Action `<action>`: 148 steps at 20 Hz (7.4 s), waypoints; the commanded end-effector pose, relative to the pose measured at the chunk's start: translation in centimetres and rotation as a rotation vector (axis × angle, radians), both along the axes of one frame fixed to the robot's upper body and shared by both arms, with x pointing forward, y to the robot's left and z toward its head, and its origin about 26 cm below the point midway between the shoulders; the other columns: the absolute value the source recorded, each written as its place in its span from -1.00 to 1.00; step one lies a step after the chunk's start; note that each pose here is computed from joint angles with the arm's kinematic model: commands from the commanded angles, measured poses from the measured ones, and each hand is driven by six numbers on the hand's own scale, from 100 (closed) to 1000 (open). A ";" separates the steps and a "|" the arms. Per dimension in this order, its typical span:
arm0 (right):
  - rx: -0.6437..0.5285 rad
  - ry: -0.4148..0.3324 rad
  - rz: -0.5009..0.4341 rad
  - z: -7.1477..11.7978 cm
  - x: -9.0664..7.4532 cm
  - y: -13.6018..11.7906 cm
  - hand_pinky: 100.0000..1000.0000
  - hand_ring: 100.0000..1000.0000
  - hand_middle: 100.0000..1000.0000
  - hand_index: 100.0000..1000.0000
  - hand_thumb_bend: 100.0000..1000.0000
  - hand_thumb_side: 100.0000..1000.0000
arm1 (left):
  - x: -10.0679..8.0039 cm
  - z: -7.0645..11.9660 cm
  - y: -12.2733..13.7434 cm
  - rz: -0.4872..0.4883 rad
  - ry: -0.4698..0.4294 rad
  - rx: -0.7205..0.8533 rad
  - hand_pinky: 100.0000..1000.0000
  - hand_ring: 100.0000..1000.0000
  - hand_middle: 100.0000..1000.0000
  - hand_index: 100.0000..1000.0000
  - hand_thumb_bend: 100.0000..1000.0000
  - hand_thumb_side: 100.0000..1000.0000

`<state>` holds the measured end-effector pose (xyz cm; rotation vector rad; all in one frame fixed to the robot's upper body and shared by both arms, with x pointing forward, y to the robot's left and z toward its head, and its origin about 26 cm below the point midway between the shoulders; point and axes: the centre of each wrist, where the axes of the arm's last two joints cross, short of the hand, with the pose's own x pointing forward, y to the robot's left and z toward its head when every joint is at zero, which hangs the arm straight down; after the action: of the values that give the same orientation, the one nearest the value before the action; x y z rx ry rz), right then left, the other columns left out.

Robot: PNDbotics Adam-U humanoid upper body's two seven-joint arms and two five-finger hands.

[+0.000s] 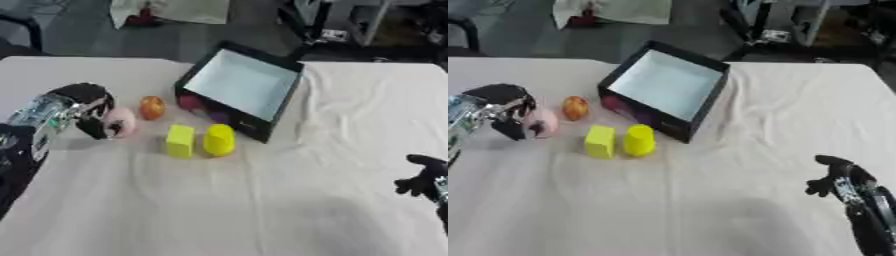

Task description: Pick up objects on the table and place them in the box.

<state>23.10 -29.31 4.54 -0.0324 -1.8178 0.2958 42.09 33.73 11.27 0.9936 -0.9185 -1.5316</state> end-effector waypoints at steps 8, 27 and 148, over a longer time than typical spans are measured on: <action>-0.019 -0.010 0.003 0.3 -0.1 -0.2 0.30 -0.14 -0.50 0.46 -1.00 0.42 | 0.9 6.7 -0.4 -0.039 -0.337 -0.200 -0.09 -0.46 -0.43 -0.06 -0.89 -0.43; -0.001 -0.016 0.058 0.5 0.5 0.6 0.30 -0.14 -0.50 0.46 -1.00 0.44 | 6.0 7.9 -20.7 -0.233 -0.377 -0.245 0.08 -0.30 -0.25 0.10 -0.79 -0.47; -0.029 -0.001 0.026 0.2 0.1 -0.2 0.31 -0.13 -0.50 0.46 -1.00 0.44 | 4.5 7.8 -9.0 -0.600 0.101 0.199 0.46 0.34 0.47 0.72 -0.13 0.04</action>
<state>23.15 -29.06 4.17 -0.0048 -1.8060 0.3194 46.36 23.74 16.55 0.7712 -1.0455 -2.1955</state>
